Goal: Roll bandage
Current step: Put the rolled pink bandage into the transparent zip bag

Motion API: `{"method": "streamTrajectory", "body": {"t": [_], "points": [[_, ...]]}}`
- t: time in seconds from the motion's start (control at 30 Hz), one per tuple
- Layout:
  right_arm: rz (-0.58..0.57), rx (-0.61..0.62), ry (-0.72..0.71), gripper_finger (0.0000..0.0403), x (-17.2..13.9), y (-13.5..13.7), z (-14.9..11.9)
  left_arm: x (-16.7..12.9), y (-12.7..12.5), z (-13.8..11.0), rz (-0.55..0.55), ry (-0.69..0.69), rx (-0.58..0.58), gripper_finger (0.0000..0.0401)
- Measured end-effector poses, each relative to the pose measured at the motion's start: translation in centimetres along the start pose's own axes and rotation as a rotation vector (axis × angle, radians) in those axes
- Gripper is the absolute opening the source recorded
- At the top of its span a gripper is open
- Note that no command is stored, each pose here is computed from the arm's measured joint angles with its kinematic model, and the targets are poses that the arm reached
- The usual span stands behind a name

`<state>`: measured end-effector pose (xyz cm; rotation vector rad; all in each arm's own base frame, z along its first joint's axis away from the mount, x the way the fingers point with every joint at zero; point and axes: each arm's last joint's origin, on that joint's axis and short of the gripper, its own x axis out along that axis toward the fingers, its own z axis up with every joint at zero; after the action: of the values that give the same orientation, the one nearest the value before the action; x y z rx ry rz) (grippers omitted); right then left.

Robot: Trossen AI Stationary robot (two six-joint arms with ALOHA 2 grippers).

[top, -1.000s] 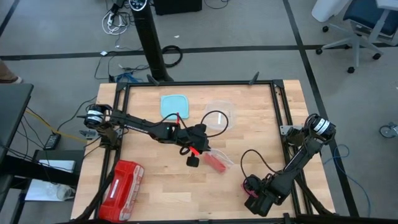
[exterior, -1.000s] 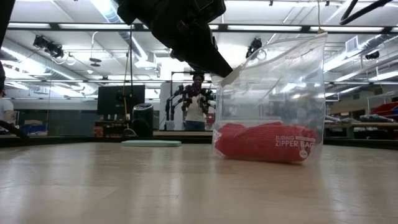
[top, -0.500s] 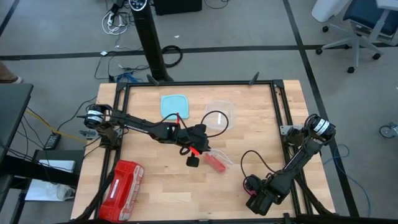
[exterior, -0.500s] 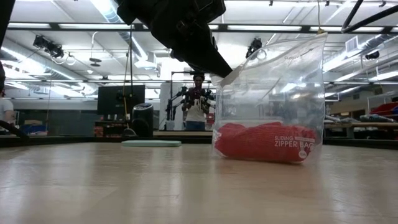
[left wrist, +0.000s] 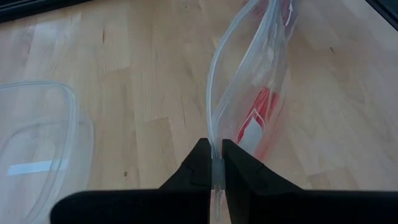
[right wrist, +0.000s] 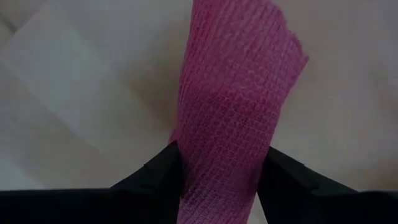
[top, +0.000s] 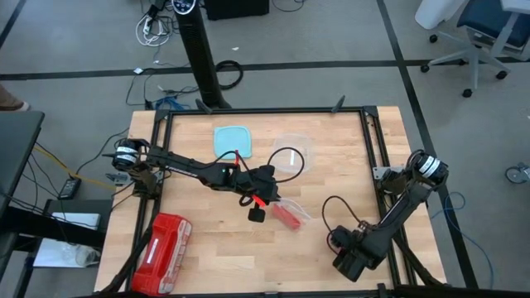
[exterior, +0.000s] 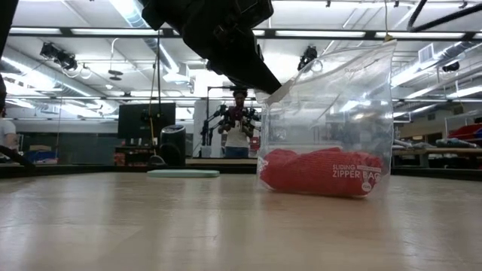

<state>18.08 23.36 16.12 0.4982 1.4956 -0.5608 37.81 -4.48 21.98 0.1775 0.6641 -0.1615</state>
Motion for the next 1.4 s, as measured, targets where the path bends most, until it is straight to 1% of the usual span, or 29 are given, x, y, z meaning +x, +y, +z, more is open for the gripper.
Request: {"method": "streamTrajectory", "body": {"t": [0.13,0.23,0.33,0.5,0.57,0.63,0.77,0.83,0.97,1.17,1.27,1.4], "points": [[-0.058,0.001,-0.078,0.0171,-1.5,-1.5,0.3,0.0,0.0,0.0,0.000,0.000,0.003,0.0021],[-0.069,0.011,-0.195,0.0171,-3.0,-2.7,0.7,0.0,0.0,0.0,0.000,0.000,0.003,0.0021],[-0.036,0.027,-0.378,0.0171,-4.5,-3.6,1.2,0.0,0.0,0.0,0.000,0.000,0.003,0.0021],[0.037,0.076,-0.775,0.0171,-6.8,-4.7,2.4,0.0,0.0,0.0,0.000,-0.001,-0.005,0.0021],[0.046,0.093,-0.904,0.0171,-7.6,-5.1,3.1,0.0,0.0,0.0,0.000,-0.002,-0.005,0.0021],[0.029,0.097,-1.001,0.0171,-8.0,-5.3,4.0,0.0,0.0,0.0,0.000,-0.003,-0.005,0.0021],[-0.028,0.081,-1.103,0.0171,-8.2,-5.0,6.3,0.0,0.0,0.3,0.004,-0.031,-0.011,0.0021],[-0.051,0.054,-1.148,0.0171,-8.3,-4.5,7.3,0.0,0.0,0.3,0.005,-0.034,-0.014,0.0021],[-0.036,0.027,-1.215,0.0171,-8.9,-3.3,8.6,0.0,0.0,0.3,0.003,-0.028,-0.016,0.0021],[0.007,-0.114,-1.239,0.0171,-9.9,-1.0,9.7,0.0,0.0,0.3,0.003,-0.027,-0.020,0.0021],[0.013,-0.157,-1.224,0.0171,-10.1,-0.8,10.3,0.0,0.0,0.2,0.003,-0.027,-0.024,0.0021],[0.000,-0.182,-1.201,0.0171,-10.0,-1.0,10.9,0.0,0.0,0.3,0.002,-0.027,-0.024,0.0021]]}}
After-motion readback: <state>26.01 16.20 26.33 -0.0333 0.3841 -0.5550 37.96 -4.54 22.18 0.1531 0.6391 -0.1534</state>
